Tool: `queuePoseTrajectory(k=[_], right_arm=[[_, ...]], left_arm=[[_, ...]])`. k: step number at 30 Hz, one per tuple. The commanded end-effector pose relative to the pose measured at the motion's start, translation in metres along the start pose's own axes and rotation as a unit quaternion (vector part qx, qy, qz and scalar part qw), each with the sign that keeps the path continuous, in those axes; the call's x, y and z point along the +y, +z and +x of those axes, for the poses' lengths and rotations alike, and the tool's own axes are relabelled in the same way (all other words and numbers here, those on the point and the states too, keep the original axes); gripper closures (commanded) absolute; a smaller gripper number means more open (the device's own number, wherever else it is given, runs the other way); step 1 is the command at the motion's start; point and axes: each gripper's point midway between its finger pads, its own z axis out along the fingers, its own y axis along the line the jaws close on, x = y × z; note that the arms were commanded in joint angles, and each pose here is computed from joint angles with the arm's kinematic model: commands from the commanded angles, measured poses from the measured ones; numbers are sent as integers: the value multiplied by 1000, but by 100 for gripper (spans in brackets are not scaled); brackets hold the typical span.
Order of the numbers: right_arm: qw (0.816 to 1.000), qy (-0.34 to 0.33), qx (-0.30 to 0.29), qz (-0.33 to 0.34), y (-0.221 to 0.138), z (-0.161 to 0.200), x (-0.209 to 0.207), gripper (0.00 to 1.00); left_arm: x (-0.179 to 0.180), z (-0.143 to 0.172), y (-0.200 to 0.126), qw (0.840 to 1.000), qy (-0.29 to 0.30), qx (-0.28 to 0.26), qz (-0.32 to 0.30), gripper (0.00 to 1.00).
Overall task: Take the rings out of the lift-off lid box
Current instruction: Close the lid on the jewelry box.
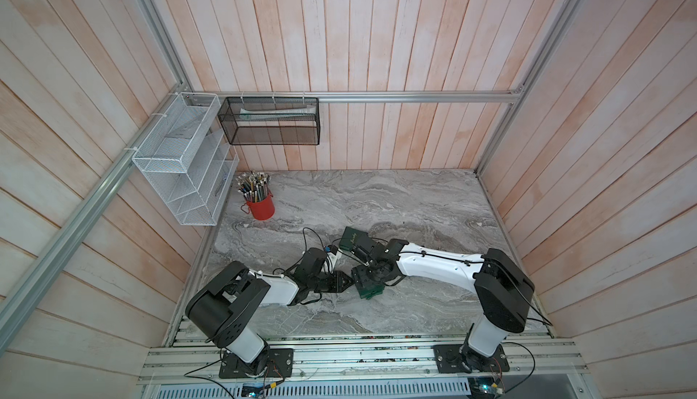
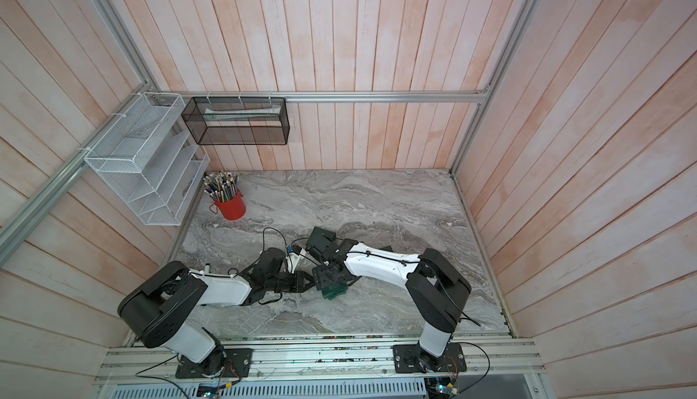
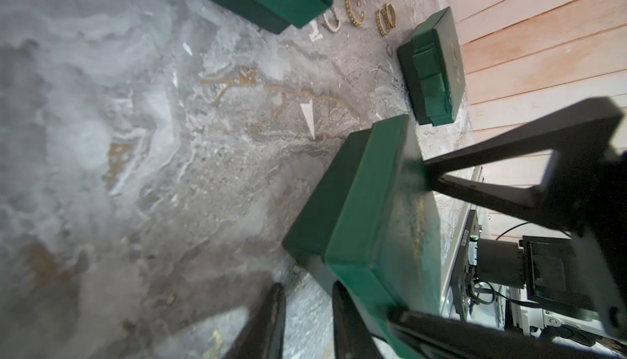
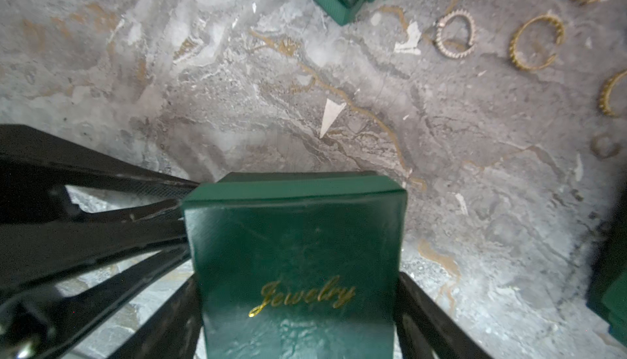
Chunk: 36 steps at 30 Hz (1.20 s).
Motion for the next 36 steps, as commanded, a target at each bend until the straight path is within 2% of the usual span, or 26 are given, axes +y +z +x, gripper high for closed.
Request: queuePoseTrajectory(k=[1,5,12,13,14,16,18,21,23,29,33,36], right_arm=[[999,-10,32,-11,8,17,4,17],[999,-2,24,-28,5,14,5,17],[997,-16,65,39,21,30,-13,18],[996,-20,69,50,22,31,-15,18],[995,-22,74,60,24,32,-17,18],[994,-24,81,75,26,34,-20,18],[992,-23,86,91,29,36,-26,18],[992,-24,88,86,33,37,-24,17],[995,-25,80,59,35,34,-15,14],[1000,-5,15,21,13,2,-8,5],[999,28,-40,-11,-10,-25,-15,2],[995,43,-93,-12,-30,-46,-29,2]], left_arm=[[44,49,2,993,-54,70,-81,72],[45,50,3,993,-55,70,-81,72],[44,48,1,993,-56,67,-85,71],[45,47,-1,992,-57,64,-90,66],[47,47,-3,992,-61,59,-97,56],[48,44,-7,992,-66,52,-100,52],[52,42,-14,991,-82,41,-103,43],[59,37,-24,989,-100,20,-104,40],[61,32,-31,989,-102,5,-106,38],[63,16,-46,988,-91,-30,-124,21],[64,1,-55,985,-91,-57,-133,2],[64,-16,-64,983,-90,-86,-137,0]])
